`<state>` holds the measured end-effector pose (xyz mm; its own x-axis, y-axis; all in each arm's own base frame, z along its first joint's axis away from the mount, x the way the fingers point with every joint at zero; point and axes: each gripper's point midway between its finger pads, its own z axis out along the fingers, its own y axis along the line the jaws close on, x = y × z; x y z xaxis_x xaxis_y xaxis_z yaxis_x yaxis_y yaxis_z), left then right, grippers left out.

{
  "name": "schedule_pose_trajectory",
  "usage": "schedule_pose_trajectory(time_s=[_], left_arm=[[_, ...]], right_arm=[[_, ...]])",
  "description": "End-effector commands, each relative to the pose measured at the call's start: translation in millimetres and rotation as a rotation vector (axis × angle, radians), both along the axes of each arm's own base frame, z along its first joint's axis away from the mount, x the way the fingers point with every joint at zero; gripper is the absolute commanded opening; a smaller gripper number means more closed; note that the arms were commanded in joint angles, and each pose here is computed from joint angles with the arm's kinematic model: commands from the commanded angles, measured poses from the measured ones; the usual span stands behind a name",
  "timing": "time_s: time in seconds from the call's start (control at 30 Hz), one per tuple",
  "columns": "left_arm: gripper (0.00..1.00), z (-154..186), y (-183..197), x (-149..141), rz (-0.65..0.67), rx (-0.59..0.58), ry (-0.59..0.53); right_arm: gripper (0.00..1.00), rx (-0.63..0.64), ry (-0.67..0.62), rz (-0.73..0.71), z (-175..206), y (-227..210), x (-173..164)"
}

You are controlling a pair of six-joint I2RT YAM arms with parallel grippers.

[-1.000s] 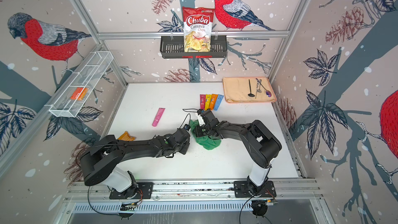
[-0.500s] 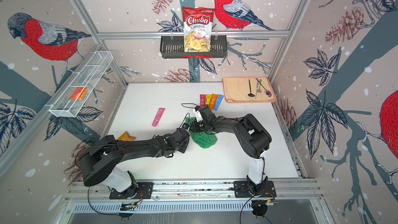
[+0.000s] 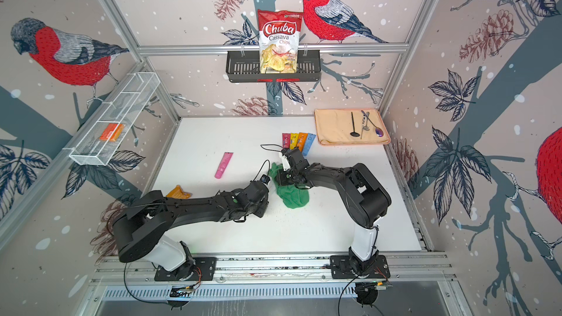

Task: Wipe the surface of the toothpaste tube
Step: Wipe the dirt from the toothpaste tube.

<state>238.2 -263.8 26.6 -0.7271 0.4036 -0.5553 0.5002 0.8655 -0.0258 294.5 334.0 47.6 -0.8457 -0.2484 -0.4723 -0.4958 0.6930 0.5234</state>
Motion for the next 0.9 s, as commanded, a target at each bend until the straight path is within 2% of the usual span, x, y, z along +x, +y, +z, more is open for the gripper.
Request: schedule_pose_trajectory(time_s=[0.0, 0.1, 0.17, 0.33, 0.47, 0.63, 0.87], left_arm=[[0.14, 4.3, -3.6, 3.3, 0.001, -0.009, -0.013], [0.14, 4.5, -1.7, 4.6, 0.011, -0.007, -0.017], [0.14, 5.0, -0.5, 5.7, 0.02, -0.007, -0.018], [0.13, 8.3, 7.4, 9.8, 0.053, -0.019, -0.021], [0.12, 10.3, 13.9, 12.0, 0.072, -0.019, -0.024], [0.12, 10.1, 33.7, 18.5, 0.133, -0.003, -0.024], [0.12, 10.9, 92.9, 54.2, 0.355, 0.08, -0.031]], right_arm=[[0.13, 0.118, 0.055, 0.102, 11.8, 17.0, -23.1], [0.13, 0.134, 0.076, 0.117, 5.6, 18.0, -28.3], [0.13, 0.099, 0.077, 0.106, -2.6, 16.0, -27.9], [0.13, -0.159, 0.051, -0.042, -42.5, -21.5, -3.3], [0.13, -0.287, 0.024, -0.182, -56.3, -63.8, 19.0], [0.13, -0.29, -0.069, -0.327, -28.7, -103.4, 40.2], [0.13, -0.203, -0.169, -0.442, -0.2, -135.7, 43.6]])
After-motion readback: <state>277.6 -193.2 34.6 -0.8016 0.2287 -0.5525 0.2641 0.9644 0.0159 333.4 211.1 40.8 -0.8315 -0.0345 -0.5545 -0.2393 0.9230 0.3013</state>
